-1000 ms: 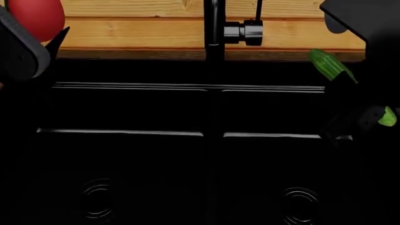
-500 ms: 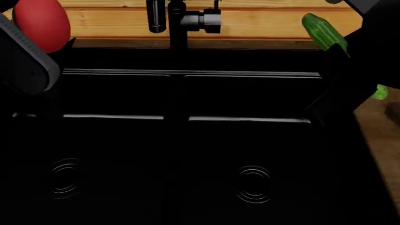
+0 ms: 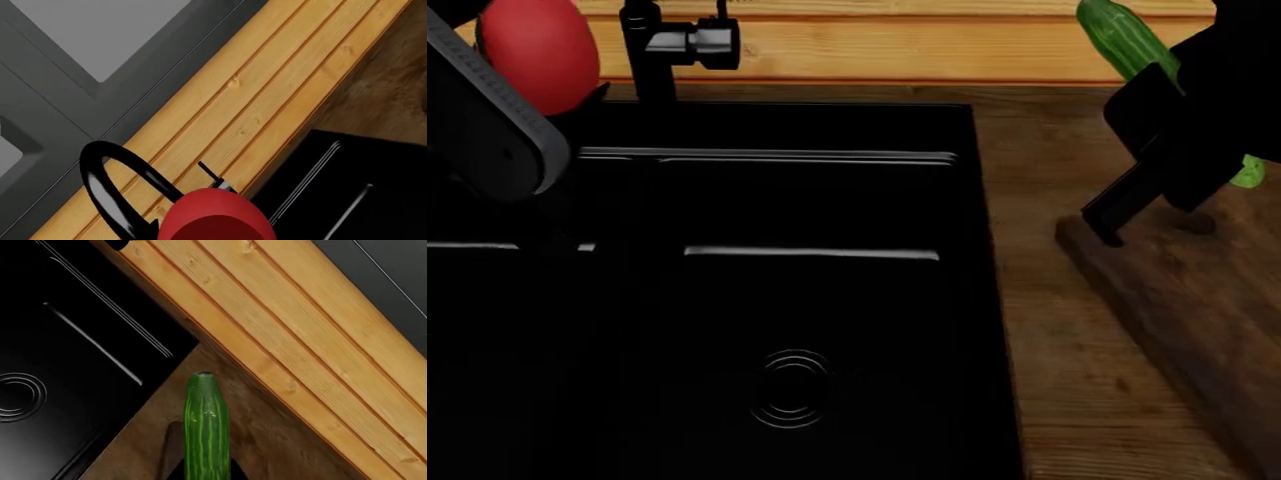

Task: Pick the vegetables from the sink and place them on the cutting board.

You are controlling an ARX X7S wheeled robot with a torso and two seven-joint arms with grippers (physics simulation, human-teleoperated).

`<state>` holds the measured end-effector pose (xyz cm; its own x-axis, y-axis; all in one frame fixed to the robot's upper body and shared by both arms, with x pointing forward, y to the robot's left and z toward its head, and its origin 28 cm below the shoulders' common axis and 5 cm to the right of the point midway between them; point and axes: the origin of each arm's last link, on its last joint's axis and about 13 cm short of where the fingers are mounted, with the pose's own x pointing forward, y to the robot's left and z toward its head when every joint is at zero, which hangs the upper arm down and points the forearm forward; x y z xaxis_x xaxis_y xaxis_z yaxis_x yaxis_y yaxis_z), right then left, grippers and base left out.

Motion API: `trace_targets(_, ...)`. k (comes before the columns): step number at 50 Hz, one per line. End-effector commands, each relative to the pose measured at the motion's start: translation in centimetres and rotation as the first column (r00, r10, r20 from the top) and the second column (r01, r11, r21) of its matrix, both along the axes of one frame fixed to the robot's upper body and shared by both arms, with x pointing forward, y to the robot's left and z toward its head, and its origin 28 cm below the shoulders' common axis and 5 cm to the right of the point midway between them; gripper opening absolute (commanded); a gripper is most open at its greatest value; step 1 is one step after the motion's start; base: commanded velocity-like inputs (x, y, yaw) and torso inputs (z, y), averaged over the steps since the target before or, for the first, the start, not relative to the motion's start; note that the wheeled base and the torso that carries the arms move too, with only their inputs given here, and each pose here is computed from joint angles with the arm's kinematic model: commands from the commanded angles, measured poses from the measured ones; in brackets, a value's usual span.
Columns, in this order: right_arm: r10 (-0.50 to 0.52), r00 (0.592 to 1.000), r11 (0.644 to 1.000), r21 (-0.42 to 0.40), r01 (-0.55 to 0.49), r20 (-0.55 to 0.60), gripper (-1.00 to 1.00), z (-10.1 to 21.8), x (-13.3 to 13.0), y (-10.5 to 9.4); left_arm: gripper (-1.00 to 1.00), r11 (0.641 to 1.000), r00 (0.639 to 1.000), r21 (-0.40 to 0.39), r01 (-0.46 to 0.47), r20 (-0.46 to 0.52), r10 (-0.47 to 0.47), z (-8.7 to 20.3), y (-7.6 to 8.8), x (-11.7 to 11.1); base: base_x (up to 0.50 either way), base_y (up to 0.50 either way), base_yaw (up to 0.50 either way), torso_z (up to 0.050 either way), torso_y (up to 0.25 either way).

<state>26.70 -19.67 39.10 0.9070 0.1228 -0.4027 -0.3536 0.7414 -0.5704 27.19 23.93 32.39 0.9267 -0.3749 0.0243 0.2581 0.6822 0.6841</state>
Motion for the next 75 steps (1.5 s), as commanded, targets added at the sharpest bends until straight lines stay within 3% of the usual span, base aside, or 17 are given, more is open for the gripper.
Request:
trace_targets(1,-0.004,1.0,1.0,-0.002,0.004,0.027,-1.0,0.5,-0.3,-0.1,-1.0,1.0,1.0,-0.015,0.007,0.019,-0.007,0.1,-0.3,0.1,0.0,-0.5,0.0,0.0,0.0)
trace_targets(18,-0.001,1.0,1.0,0.007,0.001,0.03,-1.0,0.4,-0.3,-0.1,-1.0,0.999,0.999,-0.019,0.026,0.029,-0.025,2.1,-1.1,-0.1,0.0,-0.5,0.0,0.0,0.001)
trace_targets(34,-0.006,0.999,1.0,0.011,0.006,0.033,-1.0,0.7,-0.7,-0.2,-1.0,0.999,0.999,-0.018,0.048,0.024,-0.047,2.2,-1.3,0.2,0.0,-0.5,0.0,0.0,0.0)
trace_targets(36,-0.005,0.999,1.0,0.011,0.004,0.034,-1.0,0.7,-0.8,-0.1,-1.0,0.995,0.997,-0.066,0.075,0.002,-0.075,2.5,-1.5,0.1,0.0,-0.5,0.0,0.0,0.0)
trace_targets(42,0.001,0.999,1.0,0.022,-0.001,0.041,-1.0,0.7,-0.9,-0.1,-1.0,0.989,0.994,-0.101,0.105,-0.01,-0.107,3.3,-1.9,0.0,0.0,-0.5,0.0,0.0,0.002)
trace_targets(44,0.002,0.999,1.0,0.028,-0.003,0.04,-1.0,0.6,-1.0,-0.1,-1.0,0.981,0.992,-0.153,0.115,-0.025,-0.12,3.6,-2.0,0.0,0.0,-0.5,0.0,0.0,0.0)
trace_targets(45,-0.003,0.999,0.998,0.055,0.0,0.051,-1.0,0.7,-1.1,-0.1,-1.0,0.968,0.99,-0.221,0.122,-0.047,-0.135,3.9,-2.1,0.0,0.0,-0.5,0.0,0.0,0.0)
trace_targets(48,0.012,0.996,0.991,0.131,-0.024,0.089,-1.0,1.3,-1.2,0.1,-1.0,0.932,0.976,-0.327,0.154,-0.094,-0.195,4.5,-2.4,0.7,0.03,-0.47,0.0,0.0,0.0)
trace_targets(54,0.045,0.987,0.978,0.194,-0.074,0.152,-1.0,1.9,-2.3,2.0,-1.0,0.906,0.955,-0.391,0.159,-0.173,-0.242,5.6,-3.5,2.5,0.0,0.0,0.0,0.0,0.002)
trace_targets(55,0.008,0.988,0.977,0.21,-0.04,0.152,-1.0,1.8,-2.2,2.1,-1.0,0.897,0.952,-0.415,0.15,-0.184,-0.245,5.9,-3.6,2.7,0.0,0.0,0.0,0.0,0.0)
trace_targets(58,0.003,0.99,0.975,0.221,-0.034,0.141,-1.0,1.6,-2.0,2.5,-1.0,0.904,0.948,-0.402,0.141,-0.207,-0.241,5.8,-3.7,3.0,0.0,0.0,0.0,0.0,0.0)
trace_targets(62,0.011,0.989,0.975,0.217,-0.044,0.15,-1.0,2.5,-2.1,2.8,-1.0,0.879,0.928,-0.455,0.14,-0.249,-0.276,6.1,-4.0,3.6,0.0,0.0,0.0,0.0,0.0)
trace_targets(75,-0.021,0.983,0.974,0.225,-0.021,0.183,-1.0,3.1,-2.3,2.4,-1.0,0.879,0.834,-0.462,0.12,-0.433,-0.342,2.2,-4.7,4.1,0.0,0.0,0.0,0.0,0.0)
